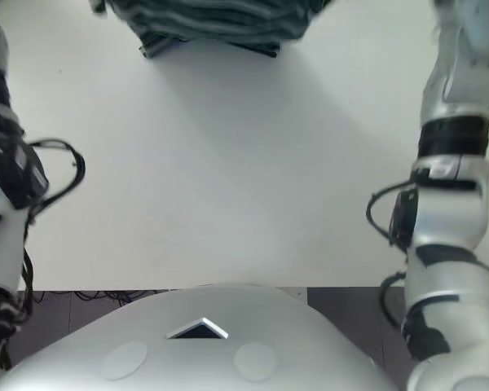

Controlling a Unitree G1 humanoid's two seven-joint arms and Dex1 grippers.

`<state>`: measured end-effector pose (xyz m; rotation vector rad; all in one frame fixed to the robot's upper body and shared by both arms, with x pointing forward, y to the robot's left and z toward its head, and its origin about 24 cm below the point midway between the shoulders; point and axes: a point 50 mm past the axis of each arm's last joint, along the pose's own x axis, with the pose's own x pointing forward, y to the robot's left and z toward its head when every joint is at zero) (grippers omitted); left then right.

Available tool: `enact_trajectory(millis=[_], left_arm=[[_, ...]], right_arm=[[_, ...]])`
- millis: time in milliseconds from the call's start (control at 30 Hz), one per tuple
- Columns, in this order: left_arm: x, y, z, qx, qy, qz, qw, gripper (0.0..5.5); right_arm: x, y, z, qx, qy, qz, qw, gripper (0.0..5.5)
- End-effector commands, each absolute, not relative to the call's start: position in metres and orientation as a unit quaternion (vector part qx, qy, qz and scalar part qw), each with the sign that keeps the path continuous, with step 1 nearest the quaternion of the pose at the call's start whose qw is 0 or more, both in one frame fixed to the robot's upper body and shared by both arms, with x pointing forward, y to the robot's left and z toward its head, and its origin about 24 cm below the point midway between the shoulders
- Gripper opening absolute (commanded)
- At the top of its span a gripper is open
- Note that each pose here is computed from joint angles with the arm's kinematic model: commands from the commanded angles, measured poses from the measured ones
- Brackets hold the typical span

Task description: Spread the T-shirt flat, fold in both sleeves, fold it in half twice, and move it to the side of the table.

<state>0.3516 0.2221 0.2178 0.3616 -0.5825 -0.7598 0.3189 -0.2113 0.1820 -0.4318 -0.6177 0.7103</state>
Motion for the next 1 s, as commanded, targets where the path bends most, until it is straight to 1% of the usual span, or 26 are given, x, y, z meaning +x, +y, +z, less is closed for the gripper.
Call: enact_trajectory(millis=[33, 67, 100, 167, 200, 233, 333, 433, 533, 633, 700, 767, 800, 900, 1000], left_arm=[[0.185, 0.26, 0.141, 0.044, -0.03, -0.658, 0.751, 0.0], [0.165, 0.261, 0.132, 0.054, 0.016, -0.673, 0.737, 0.0], [0.154, 0.261, 0.125, 0.07, 0.047, -0.677, 0.731, 0.0], [0.144, 0.261, 0.111, 0.152, 0.097, -0.662, 0.728, 0.0], [0.143, 0.26, 0.105, 0.207, 0.105, -0.65, 0.723, 0.0], [0.141, 0.257, 0.098, 0.267, 0.099, -0.642, 0.712, 0.0], [0.133, 0.25, 0.083, 0.373, 0.084, -0.644, 0.662, 0.0], [0.128, 0.256, 0.068, 0.485, 0.084, -0.651, 0.578, 0.0], [0.12, 0.265, 0.061, 0.528, 0.097, -0.665, 0.519, 0.0], [0.114, 0.267, 0.055, 0.546, 0.098, -0.68, 0.479, 0.0], [0.11, 0.267, 0.055, 0.54, 0.104, -0.688, 0.474, 0.0], [0.107, 0.269, 0.055, 0.531, 0.128, -0.688, 0.478, 0.0], [0.109, 0.268, 0.057, 0.52, 0.134, -0.684, 0.494, 0.32], [0.115, 0.259, 0.073, 0.454, 0.14, -0.67, 0.571, 0.61], [0.124, 0.258, 0.09, 0.372, 0.159, -0.654, 0.639, 0.96]], right_arm=[[0.187, -0.207, 0.12, -0.1, -0.07, 0.645, 0.754, 0.02], [0.176, -0.211, 0.108, -0.104, -0.03, 0.654, 0.749, 0.02], [0.169, -0.214, 0.099, -0.118, 0.0, 0.656, 0.746, 0.02], [0.159, -0.222, 0.082, -0.15, 0.045, 0.653, 0.741, 0.02], [0.154, -0.223, 0.077, -0.152, 0.061, 0.654, 0.739, 0.02], [0.15, -0.225, 0.074, -0.149, 0.074, 0.653, 0.739, 0.02], [0.141, -0.228, 0.066, -0.16, 0.09, 0.646, 0.741, 0.02], [0.127, -0.225, 0.062, -0.177, 0.094, 0.647, 0.736, 0.02], [0.116, -0.224, 0.061, -0.189, 0.106, 0.65, 0.728, 0.02], [0.108, -0.223, 0.06, -0.194, 0.121, 0.646, 0.728, 0.02], [0.106, -0.224, 0.06, -0.19, 0.133, 0.643, 0.73, 0.02], [0.105, -0.225, 0.062, -0.174, 0.147, 0.637, 0.737, 0.02], [0.106, -0.226, 0.063, -0.172, 0.148, 0.634, 0.739, 0.27], [0.105, -0.228, 0.065, -0.162, 0.158, 0.642, 0.732, 0.64], [0.1, -0.228, 0.072, -0.128, 0.168, 0.655, 0.725, 1.02]])
